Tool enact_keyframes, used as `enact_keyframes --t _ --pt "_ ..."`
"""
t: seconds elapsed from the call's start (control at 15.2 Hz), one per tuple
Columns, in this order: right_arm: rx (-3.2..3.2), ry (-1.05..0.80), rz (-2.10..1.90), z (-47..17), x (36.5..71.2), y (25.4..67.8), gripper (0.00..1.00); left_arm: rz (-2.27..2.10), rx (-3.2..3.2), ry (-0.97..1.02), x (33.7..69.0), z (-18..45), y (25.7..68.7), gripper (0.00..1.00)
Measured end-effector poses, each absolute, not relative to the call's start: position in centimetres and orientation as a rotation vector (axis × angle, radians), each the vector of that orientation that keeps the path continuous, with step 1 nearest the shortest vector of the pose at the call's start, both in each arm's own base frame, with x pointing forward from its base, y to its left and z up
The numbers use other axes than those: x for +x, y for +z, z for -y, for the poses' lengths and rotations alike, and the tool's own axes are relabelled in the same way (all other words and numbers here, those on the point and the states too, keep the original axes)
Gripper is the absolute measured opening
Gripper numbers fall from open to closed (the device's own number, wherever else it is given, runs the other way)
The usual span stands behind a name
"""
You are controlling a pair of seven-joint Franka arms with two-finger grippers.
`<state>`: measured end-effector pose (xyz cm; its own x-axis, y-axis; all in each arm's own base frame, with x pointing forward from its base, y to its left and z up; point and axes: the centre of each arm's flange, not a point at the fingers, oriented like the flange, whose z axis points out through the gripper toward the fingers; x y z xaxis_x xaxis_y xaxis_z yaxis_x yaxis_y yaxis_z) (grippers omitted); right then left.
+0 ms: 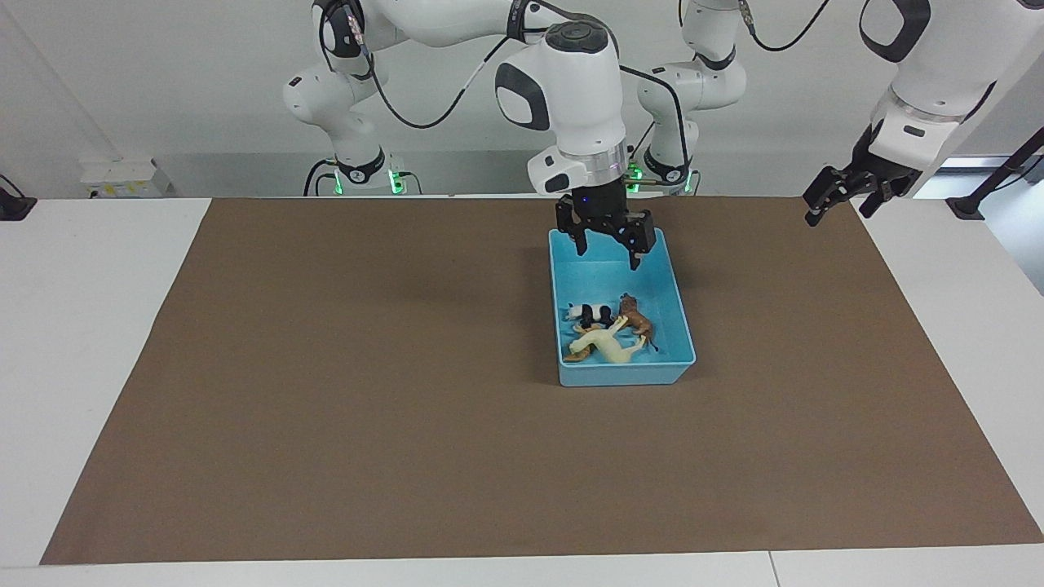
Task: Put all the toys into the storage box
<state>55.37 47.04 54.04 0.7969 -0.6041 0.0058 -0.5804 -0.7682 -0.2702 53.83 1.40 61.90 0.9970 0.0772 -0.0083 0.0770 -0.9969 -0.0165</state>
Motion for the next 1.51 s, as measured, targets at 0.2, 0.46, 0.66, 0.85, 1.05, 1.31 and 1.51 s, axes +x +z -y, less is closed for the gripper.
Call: enact_keyframes --t 0.2,0.46,0.66,0.85,1.05,1.31,1.51 --pt "-2.783 -0.167 -0.852 -40.1 58.9 56.4 1.00 0.117 -3.123 0.036 53.8 -1.3 61.2 1.00" --pt "-2.938 -0.164 -0.578 -21.1 63.5 61.4 1.00 0.117 -3.123 0.037 53.8 -1.3 61.2 1.00" --pt "-3.042 -0.088 -0.251 -7.3 64.1 62.1 1.00 0.115 -3.123 0.034 53.8 -1.2 61.2 1.00" --pt "-3.153 -0.064 0.005 1.9 63.0 62.1 1.00 0.115 -3.123 0.032 53.8 -1.2 61.2 1.00" --pt "-3.160 -0.016 0.118 7.6 59.9 62.6 1.00 0.114 -3.123 0.034 53.8 -1.2 61.1 1.00" --pt "-3.116 0.103 0.042 9.7 52.8 63.9 1.00 0.114 -3.123 0.034 53.8 -1.2 61.1 1.00" --pt "-3.106 0.127 0.011 8.9 49.8 66.4 1.00 0.114 -3.123 0.033 53.8 -1.2 61.1 1.00"
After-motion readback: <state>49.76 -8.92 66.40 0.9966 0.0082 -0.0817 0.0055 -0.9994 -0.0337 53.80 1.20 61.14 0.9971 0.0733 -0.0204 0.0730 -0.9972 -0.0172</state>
